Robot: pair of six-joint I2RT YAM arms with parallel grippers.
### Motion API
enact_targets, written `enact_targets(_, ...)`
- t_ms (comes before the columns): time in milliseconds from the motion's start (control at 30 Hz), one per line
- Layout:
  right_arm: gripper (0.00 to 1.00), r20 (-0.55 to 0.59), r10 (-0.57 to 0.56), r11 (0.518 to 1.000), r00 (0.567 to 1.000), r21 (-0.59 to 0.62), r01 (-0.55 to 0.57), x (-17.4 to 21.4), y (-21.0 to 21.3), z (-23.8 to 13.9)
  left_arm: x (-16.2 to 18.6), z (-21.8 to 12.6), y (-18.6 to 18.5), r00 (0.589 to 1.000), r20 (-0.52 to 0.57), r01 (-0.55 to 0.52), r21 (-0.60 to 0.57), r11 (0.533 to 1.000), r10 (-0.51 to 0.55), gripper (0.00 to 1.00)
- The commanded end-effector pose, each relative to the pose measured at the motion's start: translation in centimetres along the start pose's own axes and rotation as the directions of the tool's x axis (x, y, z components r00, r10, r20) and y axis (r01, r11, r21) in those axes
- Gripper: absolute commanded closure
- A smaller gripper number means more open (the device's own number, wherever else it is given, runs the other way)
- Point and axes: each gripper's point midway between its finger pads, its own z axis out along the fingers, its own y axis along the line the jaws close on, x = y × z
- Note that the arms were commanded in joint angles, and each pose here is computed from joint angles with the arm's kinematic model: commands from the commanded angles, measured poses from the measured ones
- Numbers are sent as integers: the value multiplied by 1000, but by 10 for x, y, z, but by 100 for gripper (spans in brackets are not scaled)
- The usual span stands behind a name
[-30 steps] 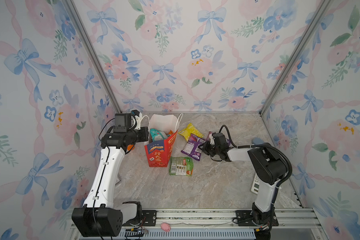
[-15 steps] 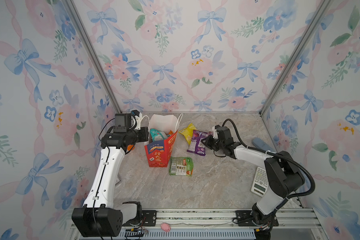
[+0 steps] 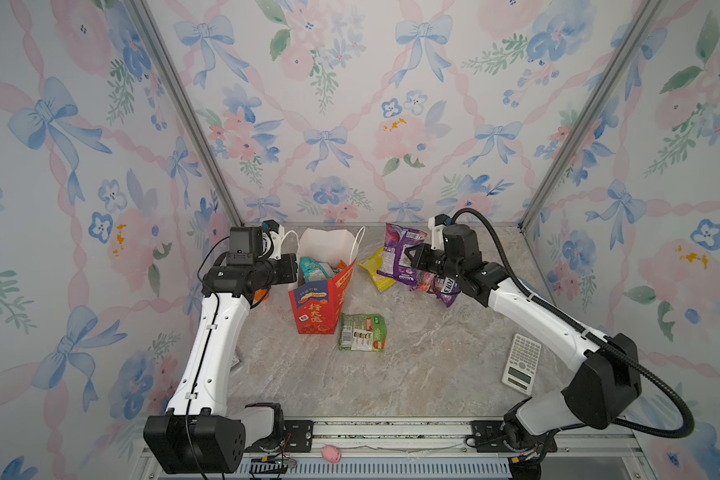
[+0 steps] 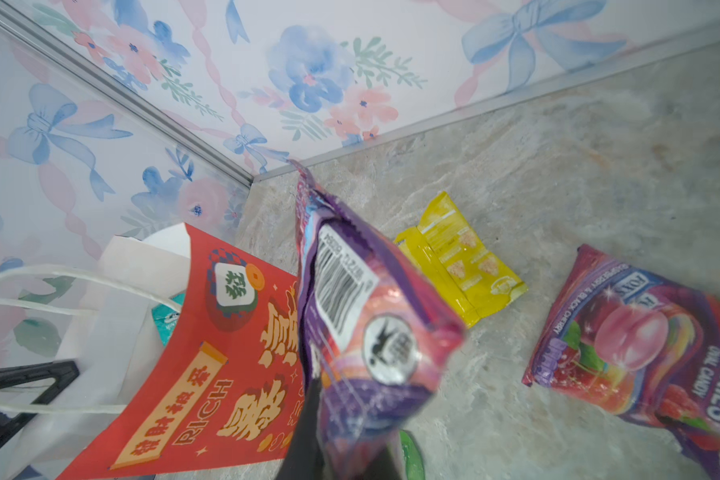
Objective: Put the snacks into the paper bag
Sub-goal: 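Lift the purple packet with the right gripper up toward the bag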
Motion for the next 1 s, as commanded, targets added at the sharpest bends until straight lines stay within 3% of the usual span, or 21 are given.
enact_targets(0,100,102,-104,994,989,-7,106,-38,29,-27,1,-1,0,1000,2,-6,10,1000,6,100)
enact_targets(300,100,244,-183,978,952,-55,202,-97,83,-44,1,-1,-1,1000,2,-9,13,1000,9,100)
enact_targets(567,100,325,-231,955,917,-106,278,-127,134,-47,1,3,-1,1000,-8,-9,20,1000,10,100)
enact_targets(967,100,267,-312,900,912,-225,374,-97,210,-1,0,5,-1,1000,-13,-9,20,1000,9,100)
